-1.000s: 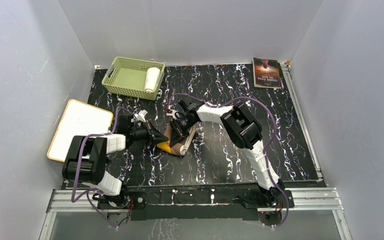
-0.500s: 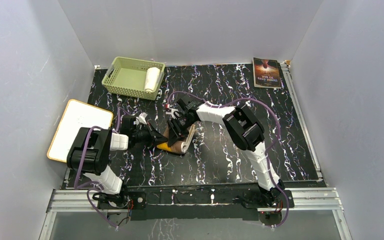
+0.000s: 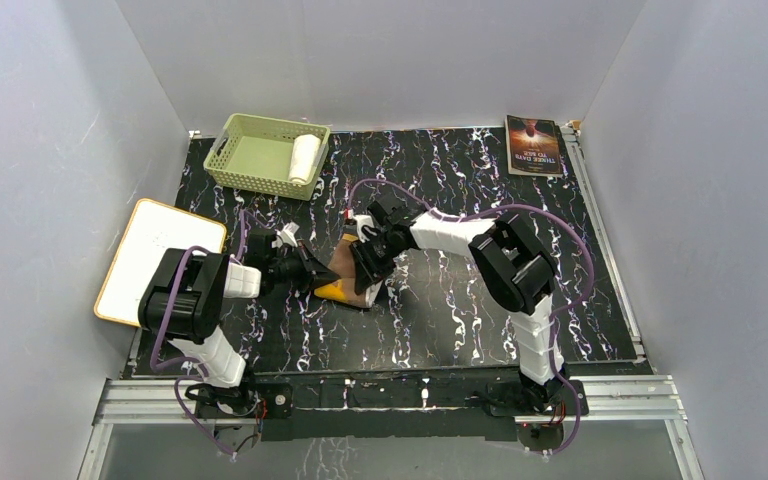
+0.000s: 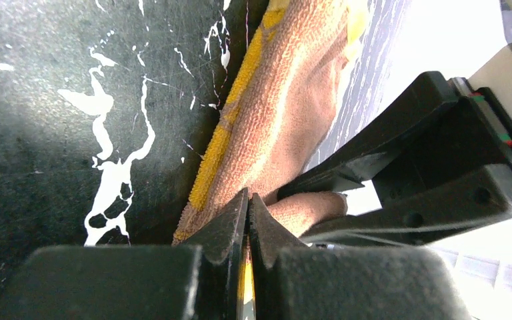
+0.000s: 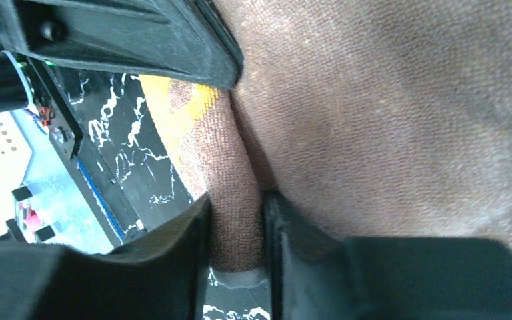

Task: Roll the towels
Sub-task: Roll the towel at the center of the board.

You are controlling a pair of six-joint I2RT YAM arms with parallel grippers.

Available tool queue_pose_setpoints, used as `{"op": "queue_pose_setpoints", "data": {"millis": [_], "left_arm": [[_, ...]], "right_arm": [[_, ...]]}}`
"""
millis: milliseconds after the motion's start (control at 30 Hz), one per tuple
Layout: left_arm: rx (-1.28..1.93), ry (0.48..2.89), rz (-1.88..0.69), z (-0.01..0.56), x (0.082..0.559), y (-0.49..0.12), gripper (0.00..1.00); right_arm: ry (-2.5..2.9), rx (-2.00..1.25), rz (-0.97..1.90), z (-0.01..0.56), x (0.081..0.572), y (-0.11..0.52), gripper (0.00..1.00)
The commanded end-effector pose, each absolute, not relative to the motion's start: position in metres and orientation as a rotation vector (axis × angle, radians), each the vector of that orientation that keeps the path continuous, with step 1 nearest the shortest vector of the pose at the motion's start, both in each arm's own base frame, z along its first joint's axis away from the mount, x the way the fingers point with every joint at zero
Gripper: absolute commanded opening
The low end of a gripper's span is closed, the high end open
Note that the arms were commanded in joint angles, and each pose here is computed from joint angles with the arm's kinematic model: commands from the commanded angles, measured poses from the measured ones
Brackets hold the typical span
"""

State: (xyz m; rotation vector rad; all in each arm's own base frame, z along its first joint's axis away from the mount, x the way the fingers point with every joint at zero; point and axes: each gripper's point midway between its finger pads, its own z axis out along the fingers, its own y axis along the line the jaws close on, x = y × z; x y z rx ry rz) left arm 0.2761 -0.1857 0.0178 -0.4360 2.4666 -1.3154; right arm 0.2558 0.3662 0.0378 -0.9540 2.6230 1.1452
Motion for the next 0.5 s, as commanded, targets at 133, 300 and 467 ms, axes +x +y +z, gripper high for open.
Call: {"op": "queue_pose_setpoints", "data": {"millis": [133,300,467], "left_arm": [[-0.487,2.598,-1.112,-0.016,0.261,-0.17,0.0],[-0.465,2.611,-1.054,-0.015,0.262,-0.167,0.0],[-0.434,2.628,-1.023,-0.016,0.259,-0.168,0.0]], "right_arm": [[2.752,-0.965,1.174,0.008,0.229,0.347,0.08],[2.78,-0.954,1.204,0.014,0.226,0.348,0.3],[2.632,-0.938,0.74,0.05,0.284,0.33,0.81]]}}
